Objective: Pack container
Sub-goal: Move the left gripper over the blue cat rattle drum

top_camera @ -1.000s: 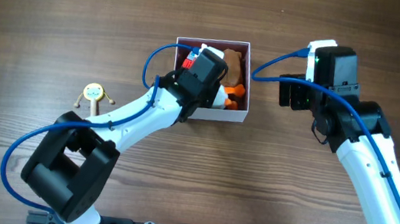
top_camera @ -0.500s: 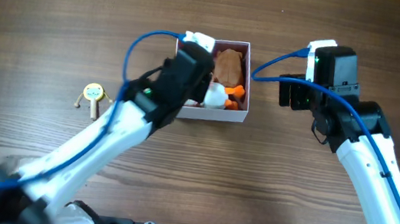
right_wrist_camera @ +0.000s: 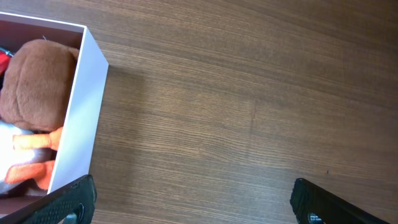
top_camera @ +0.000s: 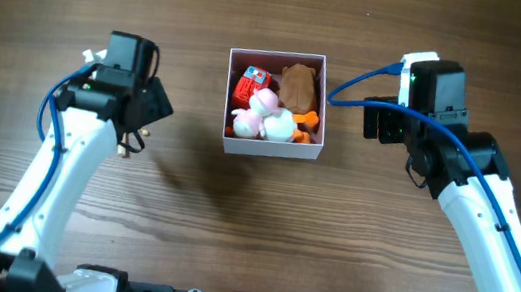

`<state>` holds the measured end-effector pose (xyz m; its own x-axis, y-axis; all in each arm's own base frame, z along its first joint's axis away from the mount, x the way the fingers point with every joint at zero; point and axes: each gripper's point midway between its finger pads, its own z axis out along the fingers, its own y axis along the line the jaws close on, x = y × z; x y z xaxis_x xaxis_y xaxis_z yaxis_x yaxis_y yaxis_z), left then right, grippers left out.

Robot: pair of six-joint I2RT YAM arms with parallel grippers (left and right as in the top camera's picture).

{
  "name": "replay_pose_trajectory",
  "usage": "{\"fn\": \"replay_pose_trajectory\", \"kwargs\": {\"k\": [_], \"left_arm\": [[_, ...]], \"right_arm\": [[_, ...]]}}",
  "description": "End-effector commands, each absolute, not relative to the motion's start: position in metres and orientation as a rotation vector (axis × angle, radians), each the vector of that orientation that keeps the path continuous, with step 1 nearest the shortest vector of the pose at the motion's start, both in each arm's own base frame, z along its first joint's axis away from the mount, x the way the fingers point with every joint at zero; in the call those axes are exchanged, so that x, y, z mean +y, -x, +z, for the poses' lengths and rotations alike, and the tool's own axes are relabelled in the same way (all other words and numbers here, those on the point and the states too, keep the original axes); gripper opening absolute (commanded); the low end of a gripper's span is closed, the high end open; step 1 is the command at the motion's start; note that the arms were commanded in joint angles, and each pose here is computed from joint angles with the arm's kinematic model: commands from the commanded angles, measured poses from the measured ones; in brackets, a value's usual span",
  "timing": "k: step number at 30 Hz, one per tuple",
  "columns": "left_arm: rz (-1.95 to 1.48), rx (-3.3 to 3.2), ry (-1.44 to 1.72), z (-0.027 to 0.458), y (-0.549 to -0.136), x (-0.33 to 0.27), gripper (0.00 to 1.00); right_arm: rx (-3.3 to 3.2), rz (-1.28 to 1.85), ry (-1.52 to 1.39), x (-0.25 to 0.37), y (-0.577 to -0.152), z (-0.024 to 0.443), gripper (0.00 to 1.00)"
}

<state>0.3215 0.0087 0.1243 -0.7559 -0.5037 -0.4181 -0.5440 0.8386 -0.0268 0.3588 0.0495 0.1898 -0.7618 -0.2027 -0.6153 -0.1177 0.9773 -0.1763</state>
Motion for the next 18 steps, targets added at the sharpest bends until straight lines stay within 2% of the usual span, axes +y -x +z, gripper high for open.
{"fn": "replay_pose_trajectory", "kwargs": {"k": [1, 8, 18], "left_arm": [[0.079, 2.635, 1.026, 0.091, -0.312, 0.02, 0.96], [0.12, 2.748, 1.094, 0.051, -0.302, 0.024, 0.99], [0.149, 2.818, 1.044, 0.043, -0.291, 0.023, 0.95]], "right_arm": [[2.424, -0.173, 0.186, 0.047, -0.361, 0.197, 0.99], [2.424, -0.173, 0.186, 0.047, -0.361, 0.197, 1.0], [2.424, -0.173, 0.186, 0.047, -0.361, 0.197, 0.99]]}}
